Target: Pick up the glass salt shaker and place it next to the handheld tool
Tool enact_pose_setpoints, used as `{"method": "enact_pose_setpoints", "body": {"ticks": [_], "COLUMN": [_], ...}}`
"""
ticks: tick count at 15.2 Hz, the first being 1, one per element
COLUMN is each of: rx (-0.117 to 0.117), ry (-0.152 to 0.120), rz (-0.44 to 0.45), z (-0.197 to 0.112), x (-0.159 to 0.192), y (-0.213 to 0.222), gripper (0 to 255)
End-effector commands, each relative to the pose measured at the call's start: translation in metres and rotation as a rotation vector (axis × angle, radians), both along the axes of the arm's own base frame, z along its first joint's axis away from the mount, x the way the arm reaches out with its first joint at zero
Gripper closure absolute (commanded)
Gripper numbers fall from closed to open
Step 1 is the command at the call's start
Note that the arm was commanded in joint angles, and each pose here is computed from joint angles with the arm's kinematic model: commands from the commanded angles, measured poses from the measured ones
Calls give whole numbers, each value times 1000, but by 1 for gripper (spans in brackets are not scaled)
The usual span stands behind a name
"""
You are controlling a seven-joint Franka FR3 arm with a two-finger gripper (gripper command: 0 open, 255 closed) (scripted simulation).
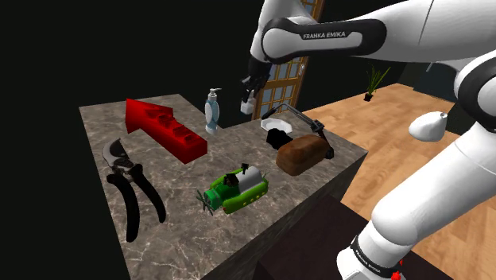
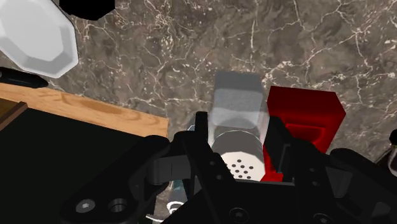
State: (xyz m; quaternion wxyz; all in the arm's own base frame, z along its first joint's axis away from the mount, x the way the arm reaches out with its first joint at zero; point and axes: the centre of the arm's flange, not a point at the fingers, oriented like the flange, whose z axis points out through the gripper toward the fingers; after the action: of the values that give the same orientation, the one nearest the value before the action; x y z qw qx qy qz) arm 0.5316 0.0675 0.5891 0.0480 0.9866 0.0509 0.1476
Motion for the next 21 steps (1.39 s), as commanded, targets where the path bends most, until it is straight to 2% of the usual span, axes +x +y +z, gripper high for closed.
{"method": "enact_pose_setpoints", "body": {"ticks": [1,21], "rx": [-1,-1], "ry": [0,0], "rz": [2,2], "z": [-2,-2], "x": [2,4], "y": [-27,-291], "gripper": [255,255]}}
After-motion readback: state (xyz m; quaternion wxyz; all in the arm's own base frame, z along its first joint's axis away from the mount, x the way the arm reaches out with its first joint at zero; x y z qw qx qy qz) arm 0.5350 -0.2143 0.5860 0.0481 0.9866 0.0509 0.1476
